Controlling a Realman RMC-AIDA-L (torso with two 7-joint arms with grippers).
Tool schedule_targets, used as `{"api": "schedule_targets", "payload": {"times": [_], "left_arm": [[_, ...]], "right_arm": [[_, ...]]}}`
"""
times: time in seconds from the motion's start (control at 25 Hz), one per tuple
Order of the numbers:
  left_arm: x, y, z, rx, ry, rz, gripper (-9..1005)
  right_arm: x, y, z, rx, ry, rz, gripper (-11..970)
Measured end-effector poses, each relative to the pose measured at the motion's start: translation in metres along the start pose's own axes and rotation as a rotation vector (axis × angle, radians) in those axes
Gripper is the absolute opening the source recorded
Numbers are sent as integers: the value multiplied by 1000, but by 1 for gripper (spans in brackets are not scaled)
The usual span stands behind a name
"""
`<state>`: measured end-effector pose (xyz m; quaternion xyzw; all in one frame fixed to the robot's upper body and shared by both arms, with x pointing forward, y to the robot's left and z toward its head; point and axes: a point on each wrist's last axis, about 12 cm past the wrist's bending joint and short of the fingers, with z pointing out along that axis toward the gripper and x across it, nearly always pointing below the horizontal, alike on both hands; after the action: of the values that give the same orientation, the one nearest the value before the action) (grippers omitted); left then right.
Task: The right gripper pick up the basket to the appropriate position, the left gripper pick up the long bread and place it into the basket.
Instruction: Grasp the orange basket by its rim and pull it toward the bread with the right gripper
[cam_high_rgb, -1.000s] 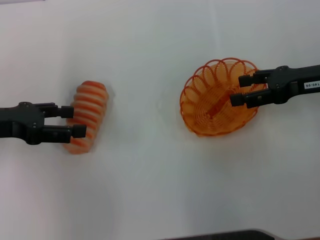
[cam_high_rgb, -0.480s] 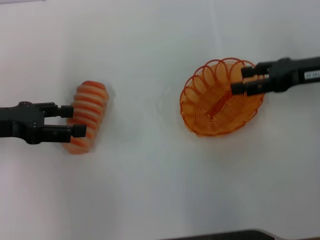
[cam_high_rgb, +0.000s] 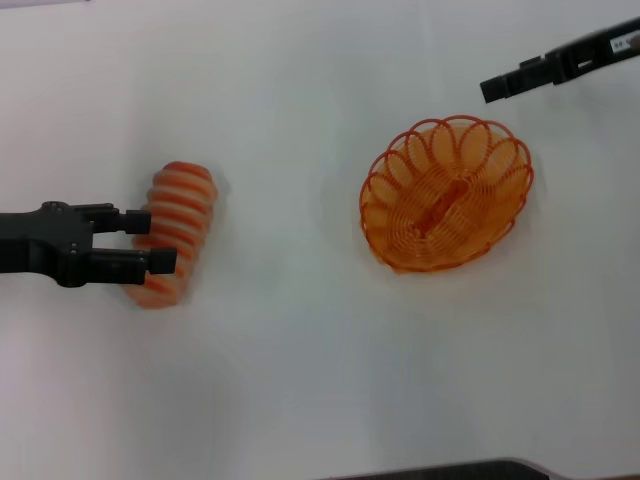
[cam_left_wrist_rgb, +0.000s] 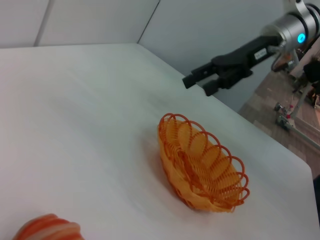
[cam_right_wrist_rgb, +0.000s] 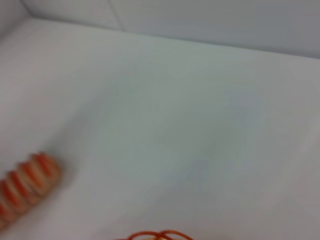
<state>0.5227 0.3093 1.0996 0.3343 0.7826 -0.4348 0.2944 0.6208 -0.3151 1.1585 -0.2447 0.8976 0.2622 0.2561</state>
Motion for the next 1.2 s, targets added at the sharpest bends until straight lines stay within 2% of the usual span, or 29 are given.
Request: {"api": "schedule_targets", "payload": {"times": [0.24, 0.4, 0.72, 0.92, 1.2], "left_arm": [[-1, -1, 0, 12, 1, 1, 859], [0, -2, 1, 15, -1, -3, 859], [2, -2, 1, 19, -14, -11, 860], [1, -2, 2, 21, -15, -8, 860], [-5, -2, 7, 26, -15, 4, 855]], "right_arm": [[-22, 10, 16, 102, 150, -27, 874], [-24, 16, 29, 139, 224, -61, 867], [-17, 18, 50, 161, 279, -57, 852], [-5, 14, 57, 164, 314, -36, 842], [2, 10, 55, 175, 321, -21, 674]]}}
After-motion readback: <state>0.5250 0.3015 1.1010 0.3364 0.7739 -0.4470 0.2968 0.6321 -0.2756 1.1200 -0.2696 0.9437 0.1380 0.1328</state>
